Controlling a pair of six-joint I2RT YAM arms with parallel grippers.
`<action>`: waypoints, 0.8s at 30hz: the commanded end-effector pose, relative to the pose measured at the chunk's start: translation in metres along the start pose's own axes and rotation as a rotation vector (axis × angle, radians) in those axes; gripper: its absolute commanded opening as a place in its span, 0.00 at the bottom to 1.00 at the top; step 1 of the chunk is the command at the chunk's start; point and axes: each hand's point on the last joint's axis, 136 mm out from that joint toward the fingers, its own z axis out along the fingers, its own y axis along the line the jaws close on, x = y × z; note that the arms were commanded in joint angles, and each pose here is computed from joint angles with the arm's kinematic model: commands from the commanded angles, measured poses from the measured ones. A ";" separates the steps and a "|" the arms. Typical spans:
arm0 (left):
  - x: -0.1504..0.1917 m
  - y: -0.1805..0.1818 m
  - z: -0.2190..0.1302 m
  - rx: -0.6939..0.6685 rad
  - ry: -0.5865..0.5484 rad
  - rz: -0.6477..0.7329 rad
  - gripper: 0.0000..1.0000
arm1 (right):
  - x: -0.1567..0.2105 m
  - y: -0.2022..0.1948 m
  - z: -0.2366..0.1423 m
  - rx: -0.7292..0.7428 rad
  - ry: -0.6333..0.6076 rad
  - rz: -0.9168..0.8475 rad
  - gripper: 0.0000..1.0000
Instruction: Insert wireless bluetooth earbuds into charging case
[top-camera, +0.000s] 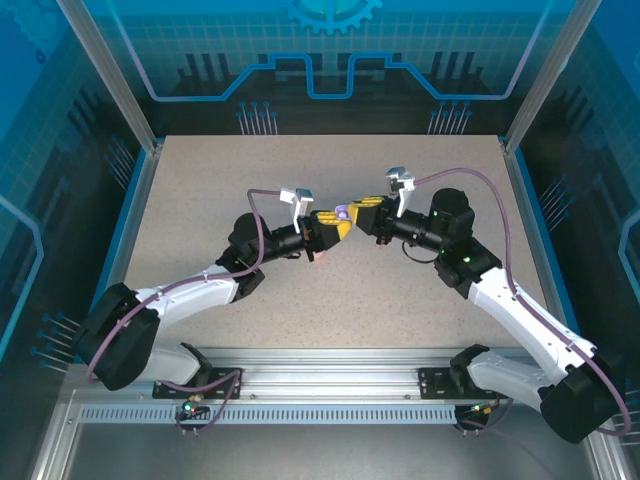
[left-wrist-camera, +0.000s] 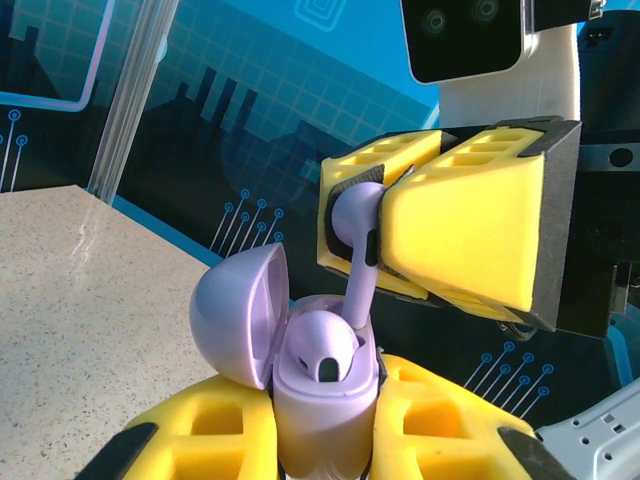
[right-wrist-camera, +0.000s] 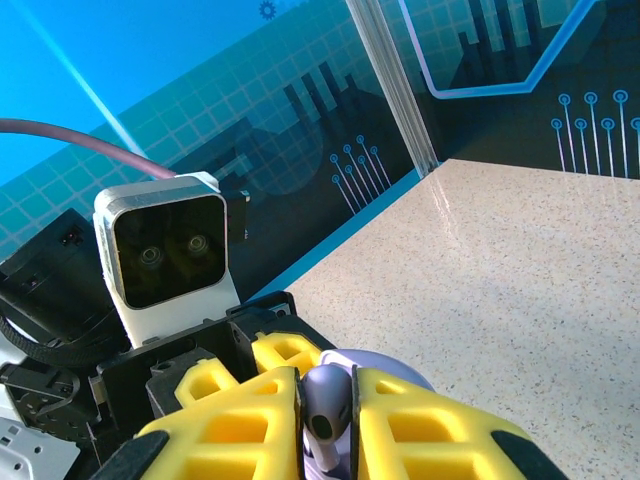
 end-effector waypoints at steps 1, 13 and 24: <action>-0.031 -0.023 0.001 0.063 -0.079 0.047 0.08 | 0.013 0.002 -0.001 0.001 0.040 -0.002 0.18; -0.030 -0.022 0.001 0.057 -0.069 0.045 0.08 | 0.012 -0.003 -0.003 0.038 0.035 -0.009 0.18; -0.035 -0.023 0.001 0.053 -0.081 0.057 0.08 | 0.017 0.002 -0.006 0.020 0.075 -0.017 0.19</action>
